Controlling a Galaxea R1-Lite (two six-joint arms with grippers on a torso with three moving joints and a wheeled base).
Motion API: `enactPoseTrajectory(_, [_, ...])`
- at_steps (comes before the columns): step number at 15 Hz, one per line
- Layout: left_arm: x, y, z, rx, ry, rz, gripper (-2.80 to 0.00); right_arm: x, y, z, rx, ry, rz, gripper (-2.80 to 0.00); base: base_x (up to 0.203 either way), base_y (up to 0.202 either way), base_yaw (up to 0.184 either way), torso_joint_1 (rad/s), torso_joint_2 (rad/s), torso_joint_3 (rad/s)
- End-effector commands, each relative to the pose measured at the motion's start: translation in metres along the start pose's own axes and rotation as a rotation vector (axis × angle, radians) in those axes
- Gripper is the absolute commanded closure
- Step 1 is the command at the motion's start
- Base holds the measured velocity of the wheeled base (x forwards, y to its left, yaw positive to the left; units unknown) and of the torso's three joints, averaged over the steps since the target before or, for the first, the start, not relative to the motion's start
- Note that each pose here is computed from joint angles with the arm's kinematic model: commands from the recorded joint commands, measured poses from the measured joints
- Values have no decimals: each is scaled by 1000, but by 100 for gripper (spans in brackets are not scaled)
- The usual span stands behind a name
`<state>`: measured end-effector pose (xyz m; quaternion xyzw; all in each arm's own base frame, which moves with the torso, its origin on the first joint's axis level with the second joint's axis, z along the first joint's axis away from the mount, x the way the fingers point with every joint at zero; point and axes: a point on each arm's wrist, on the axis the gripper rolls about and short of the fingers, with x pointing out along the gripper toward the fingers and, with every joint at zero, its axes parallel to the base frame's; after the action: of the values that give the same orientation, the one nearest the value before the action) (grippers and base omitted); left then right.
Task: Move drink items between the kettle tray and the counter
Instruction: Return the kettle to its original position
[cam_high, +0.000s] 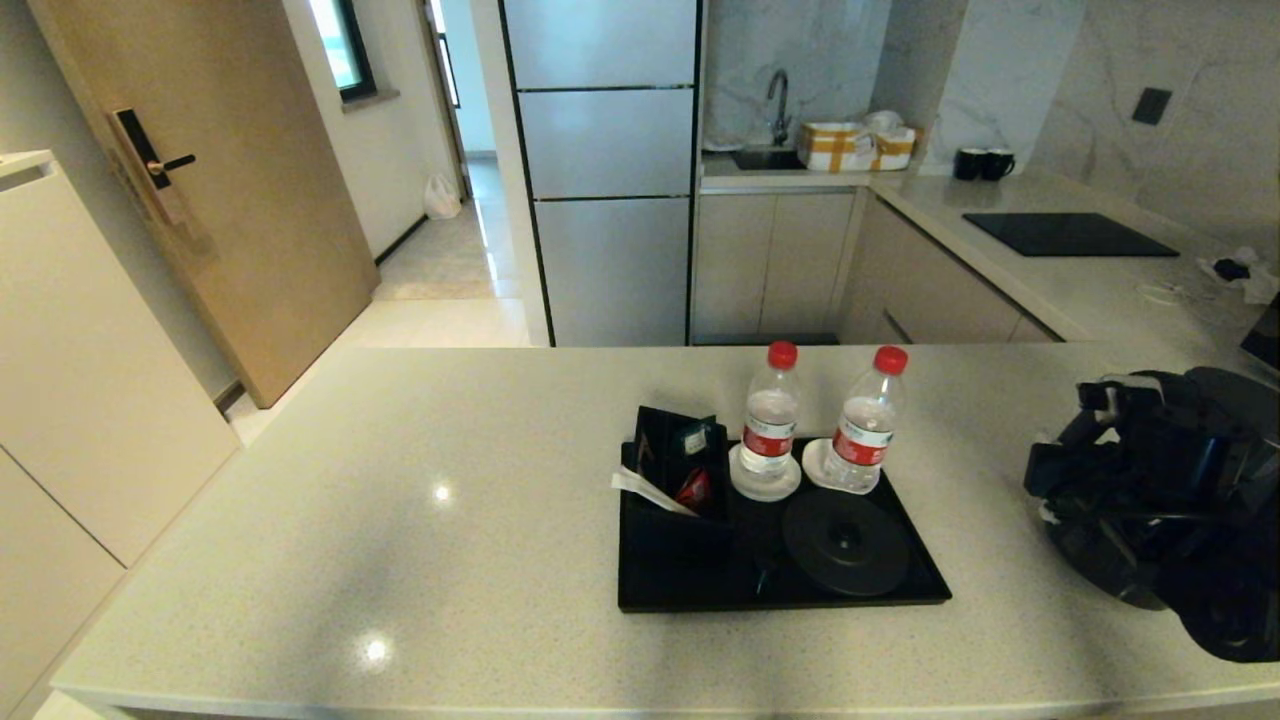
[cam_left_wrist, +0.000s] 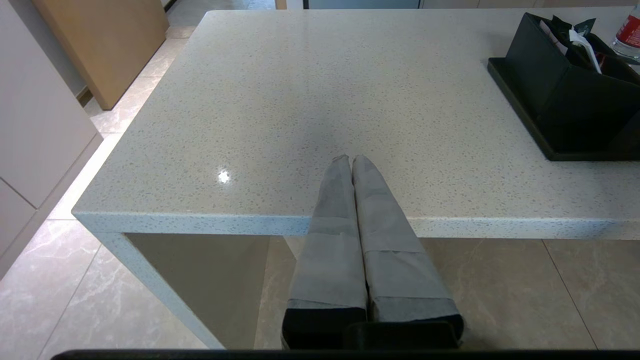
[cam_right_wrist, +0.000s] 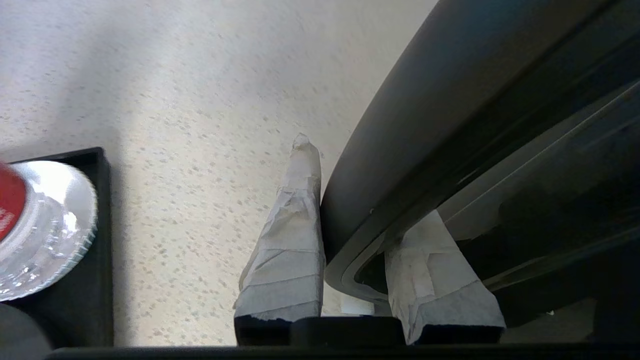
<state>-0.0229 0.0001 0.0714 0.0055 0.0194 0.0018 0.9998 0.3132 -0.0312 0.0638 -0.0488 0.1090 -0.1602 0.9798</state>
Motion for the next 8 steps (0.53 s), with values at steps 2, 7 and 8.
enactPoseTrajectory(2, [0,0,0,0,1,1,0,2,10,-5,-16,-27,16,0,0,0,0,0,0,0])
enactPoseTrajectory(7, [0,0,0,0,1,2,0,1,18,11,-22,-89,15,0,0,0,0,0,0,0])
enactPoseTrajectory(8, [0,0,0,0,0,1,0,0,19,17,-53,-109,9,0,0,0,0,0,0,0])
